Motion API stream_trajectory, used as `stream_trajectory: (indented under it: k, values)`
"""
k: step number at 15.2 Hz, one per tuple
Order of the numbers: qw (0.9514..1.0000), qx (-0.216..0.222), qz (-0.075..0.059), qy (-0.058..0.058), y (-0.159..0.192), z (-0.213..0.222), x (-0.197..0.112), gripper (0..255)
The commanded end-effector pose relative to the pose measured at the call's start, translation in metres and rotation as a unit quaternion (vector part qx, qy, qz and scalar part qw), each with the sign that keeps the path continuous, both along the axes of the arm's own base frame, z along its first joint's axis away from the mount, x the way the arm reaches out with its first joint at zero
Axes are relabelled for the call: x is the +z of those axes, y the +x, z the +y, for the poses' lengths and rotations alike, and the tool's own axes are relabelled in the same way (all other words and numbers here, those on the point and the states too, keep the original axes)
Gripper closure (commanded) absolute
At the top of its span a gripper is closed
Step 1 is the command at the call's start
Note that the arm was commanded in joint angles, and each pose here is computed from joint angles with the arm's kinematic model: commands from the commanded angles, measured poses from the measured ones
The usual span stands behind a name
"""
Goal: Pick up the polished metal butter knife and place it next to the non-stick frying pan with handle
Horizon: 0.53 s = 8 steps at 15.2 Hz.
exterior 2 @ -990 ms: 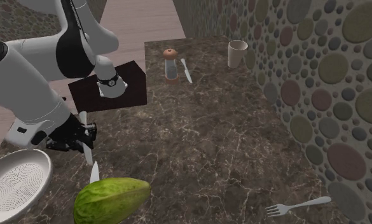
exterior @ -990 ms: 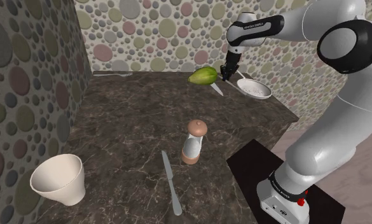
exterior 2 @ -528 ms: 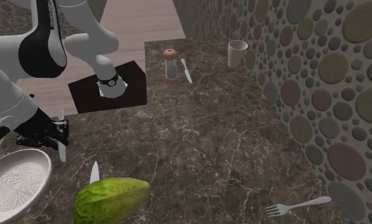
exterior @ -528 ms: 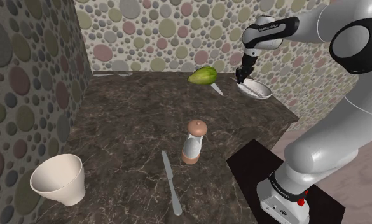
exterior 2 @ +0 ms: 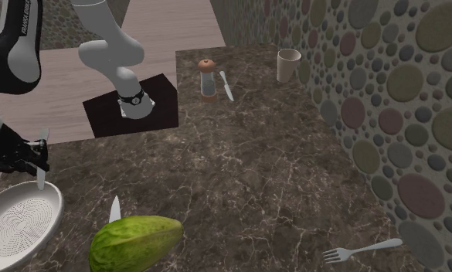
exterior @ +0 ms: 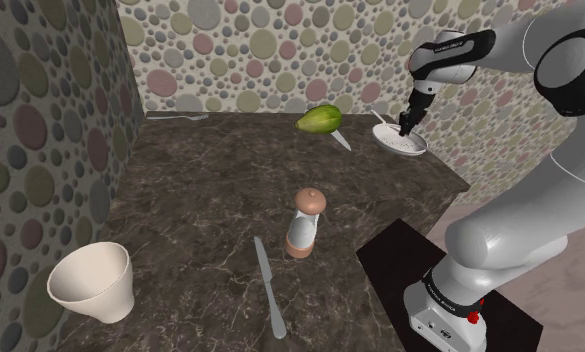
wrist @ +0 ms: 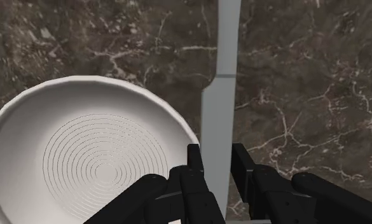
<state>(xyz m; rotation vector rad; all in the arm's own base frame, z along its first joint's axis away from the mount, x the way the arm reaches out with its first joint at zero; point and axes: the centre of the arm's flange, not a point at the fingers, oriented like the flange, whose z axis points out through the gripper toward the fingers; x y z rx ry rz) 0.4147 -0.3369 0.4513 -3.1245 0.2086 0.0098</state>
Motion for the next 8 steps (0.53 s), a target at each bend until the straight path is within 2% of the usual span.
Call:
stream_trajectory:
  k: [1,8]
  values:
    - [1.0,0.001,0.0,0.0,-0.017,-0.021,0.001,255]
    - [1.0,0.001,0.0,0.0,-0.079,-0.089,0.001,255]
